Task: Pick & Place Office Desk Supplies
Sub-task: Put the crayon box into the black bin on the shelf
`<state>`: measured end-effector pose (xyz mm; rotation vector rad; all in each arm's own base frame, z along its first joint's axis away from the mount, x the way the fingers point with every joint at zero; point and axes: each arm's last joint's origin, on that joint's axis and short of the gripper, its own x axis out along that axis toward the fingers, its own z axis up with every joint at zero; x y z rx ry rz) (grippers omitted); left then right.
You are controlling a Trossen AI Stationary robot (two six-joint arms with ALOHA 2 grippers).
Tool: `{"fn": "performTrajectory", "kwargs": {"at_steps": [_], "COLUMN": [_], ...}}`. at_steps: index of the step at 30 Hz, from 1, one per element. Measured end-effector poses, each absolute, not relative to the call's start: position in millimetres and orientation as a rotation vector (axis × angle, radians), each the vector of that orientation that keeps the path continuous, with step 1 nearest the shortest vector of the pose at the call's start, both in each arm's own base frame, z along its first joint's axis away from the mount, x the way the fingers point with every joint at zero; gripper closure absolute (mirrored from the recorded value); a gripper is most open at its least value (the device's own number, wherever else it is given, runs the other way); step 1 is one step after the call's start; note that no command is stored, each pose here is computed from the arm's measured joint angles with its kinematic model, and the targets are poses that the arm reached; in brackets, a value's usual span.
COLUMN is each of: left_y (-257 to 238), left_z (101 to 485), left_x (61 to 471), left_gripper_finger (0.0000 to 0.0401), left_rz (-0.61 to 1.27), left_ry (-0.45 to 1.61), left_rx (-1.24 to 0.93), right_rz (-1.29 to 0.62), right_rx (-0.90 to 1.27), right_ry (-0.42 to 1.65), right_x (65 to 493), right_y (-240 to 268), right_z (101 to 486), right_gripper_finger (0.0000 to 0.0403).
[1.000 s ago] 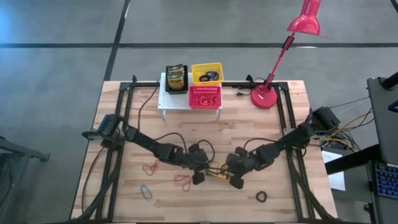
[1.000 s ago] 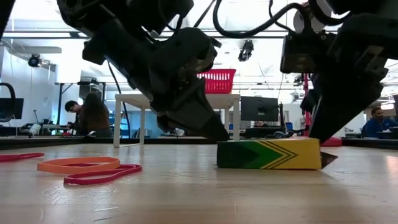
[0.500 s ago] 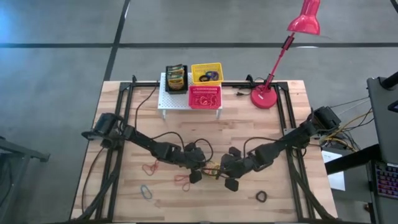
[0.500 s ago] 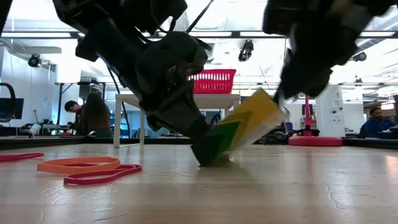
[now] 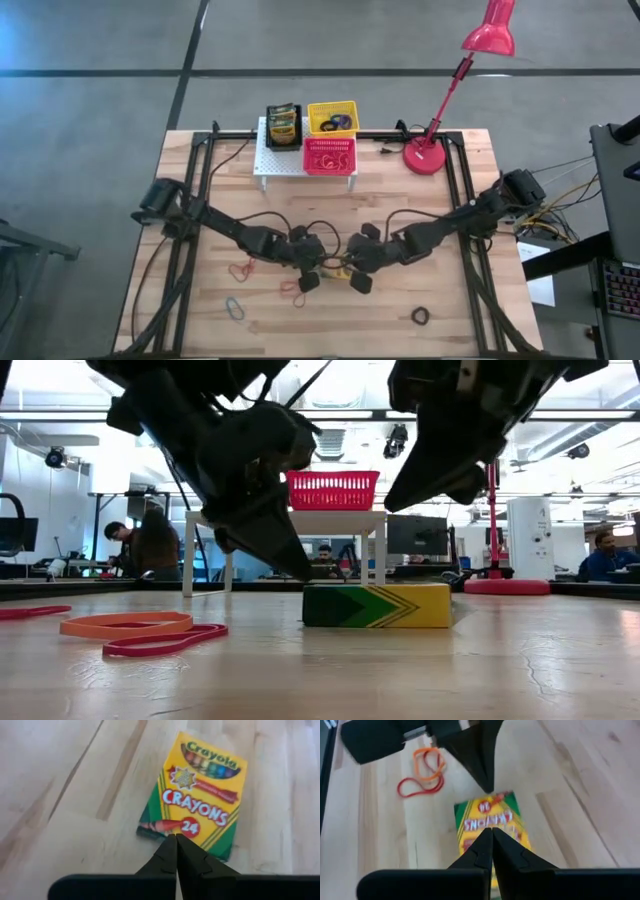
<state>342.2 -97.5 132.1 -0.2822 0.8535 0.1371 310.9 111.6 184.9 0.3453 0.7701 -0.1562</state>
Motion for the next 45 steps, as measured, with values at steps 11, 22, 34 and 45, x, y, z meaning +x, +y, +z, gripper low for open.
{"fn": "performTrajectory", "kwargs": {"at_steps": [11, 22, 34, 45], "left_y": [-106.8, -105.7, -99.8, -97.4], "left_z": [132.9, 104.5, 86.2, 76.3], "left_x": [343.8, 346.6, 328.2, 319.6], "left_gripper_finger": [0.0399, 0.0399, 0.0399, 0.0399], "left_rz": [0.099, 0.124, 0.126, 0.124], "left_ry": [0.747, 0.778, 0.707, 0.736], "left_rx": [-0.322, -0.323, -0.421, -0.416], "right_rz": [-0.198, -0.272, -0.279, -0.197], "right_rx": [0.305, 0.341, 0.328, 0.343], "right_ry": [0.923, 1.071, 0.997, 0.796], "right_x": [300.2, 282.1, 290.3, 306.9], "right_y": [112.9, 116.0, 119.1, 122.6], "right_z": [171.6, 134.0, 118.5, 136.1], "right_gripper_finger": [0.0394, 0.0381, 0.038, 0.0381]}}
